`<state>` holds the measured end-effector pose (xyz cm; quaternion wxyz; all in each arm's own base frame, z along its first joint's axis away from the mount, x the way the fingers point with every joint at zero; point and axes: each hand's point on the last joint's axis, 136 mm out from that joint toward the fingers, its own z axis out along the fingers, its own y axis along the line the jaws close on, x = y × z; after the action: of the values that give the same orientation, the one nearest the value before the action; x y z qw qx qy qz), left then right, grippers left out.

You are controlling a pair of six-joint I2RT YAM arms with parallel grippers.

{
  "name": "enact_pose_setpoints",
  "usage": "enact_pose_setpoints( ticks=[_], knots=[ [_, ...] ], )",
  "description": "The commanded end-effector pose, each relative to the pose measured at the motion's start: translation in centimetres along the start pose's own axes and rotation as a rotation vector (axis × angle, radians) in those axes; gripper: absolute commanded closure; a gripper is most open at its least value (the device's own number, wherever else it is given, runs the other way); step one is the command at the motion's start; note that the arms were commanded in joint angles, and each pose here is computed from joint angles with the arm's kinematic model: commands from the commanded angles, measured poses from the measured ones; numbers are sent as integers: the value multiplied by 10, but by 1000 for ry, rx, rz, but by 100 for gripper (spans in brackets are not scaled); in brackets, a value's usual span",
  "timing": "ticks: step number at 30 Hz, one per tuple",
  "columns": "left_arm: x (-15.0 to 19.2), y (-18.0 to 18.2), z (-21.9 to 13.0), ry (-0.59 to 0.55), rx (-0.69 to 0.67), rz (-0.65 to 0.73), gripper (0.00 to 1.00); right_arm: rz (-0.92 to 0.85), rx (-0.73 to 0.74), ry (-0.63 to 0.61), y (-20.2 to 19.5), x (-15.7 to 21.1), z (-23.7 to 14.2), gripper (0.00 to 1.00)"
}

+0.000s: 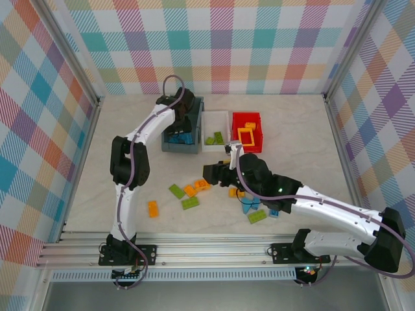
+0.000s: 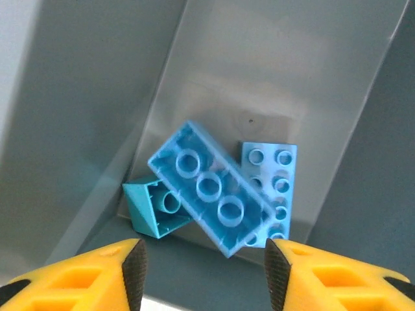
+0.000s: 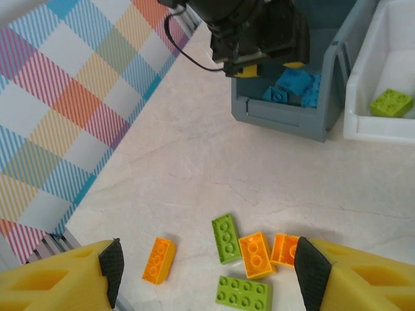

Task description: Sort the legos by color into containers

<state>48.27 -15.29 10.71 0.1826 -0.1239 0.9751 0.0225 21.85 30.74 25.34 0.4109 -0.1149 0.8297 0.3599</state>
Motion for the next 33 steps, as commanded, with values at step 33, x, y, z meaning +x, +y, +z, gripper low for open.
enact_pose_setpoints(
  ticks=[33],
  knots=[
    [194,95,-252,-273,699,-164,36,-850,222,743,-113,122,155,9]
  ],
)
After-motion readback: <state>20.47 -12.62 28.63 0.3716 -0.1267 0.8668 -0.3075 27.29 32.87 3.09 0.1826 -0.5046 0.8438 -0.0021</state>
